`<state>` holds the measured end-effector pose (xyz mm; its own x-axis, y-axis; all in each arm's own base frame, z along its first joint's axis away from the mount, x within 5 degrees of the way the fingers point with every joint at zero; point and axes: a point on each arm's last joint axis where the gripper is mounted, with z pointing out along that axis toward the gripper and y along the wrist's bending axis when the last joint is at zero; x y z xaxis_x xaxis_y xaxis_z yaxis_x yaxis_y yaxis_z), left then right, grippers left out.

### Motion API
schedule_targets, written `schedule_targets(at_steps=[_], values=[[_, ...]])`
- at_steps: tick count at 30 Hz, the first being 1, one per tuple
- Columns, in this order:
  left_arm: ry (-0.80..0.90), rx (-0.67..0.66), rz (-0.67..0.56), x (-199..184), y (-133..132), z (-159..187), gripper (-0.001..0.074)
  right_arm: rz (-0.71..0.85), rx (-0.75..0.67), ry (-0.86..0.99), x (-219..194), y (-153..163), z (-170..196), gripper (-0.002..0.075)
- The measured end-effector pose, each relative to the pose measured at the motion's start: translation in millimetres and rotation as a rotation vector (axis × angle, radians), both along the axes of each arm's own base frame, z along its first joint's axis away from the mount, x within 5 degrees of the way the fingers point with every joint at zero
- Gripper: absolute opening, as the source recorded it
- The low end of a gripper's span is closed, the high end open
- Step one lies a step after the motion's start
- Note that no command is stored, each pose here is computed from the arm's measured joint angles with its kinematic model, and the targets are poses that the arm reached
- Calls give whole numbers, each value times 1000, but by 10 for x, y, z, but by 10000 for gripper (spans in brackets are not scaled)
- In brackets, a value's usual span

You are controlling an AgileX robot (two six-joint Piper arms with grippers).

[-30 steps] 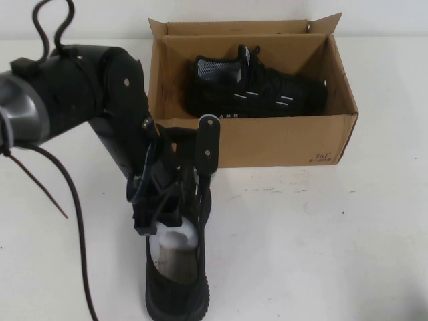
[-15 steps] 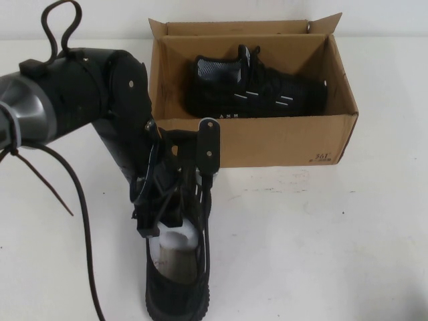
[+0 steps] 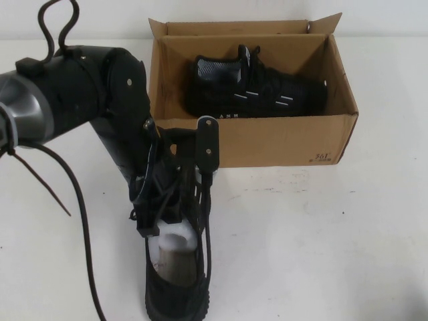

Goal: Put shoes into padded shoe box
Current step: Pick up the shoe from the table

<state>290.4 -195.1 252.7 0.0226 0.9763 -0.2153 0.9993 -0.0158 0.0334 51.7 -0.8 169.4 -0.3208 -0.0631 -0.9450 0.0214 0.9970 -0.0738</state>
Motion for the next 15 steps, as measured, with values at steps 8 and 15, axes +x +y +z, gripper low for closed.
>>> schedule_targets(at_steps=[8, 15], values=[[14, -3, 72, 2, -1, 0, 13, 0, 0, 0, 0, 0, 0, -8], [13, -25, 178, -49, 29, 132, 13, 0, 0, 0, 0, 0, 0, -8]])
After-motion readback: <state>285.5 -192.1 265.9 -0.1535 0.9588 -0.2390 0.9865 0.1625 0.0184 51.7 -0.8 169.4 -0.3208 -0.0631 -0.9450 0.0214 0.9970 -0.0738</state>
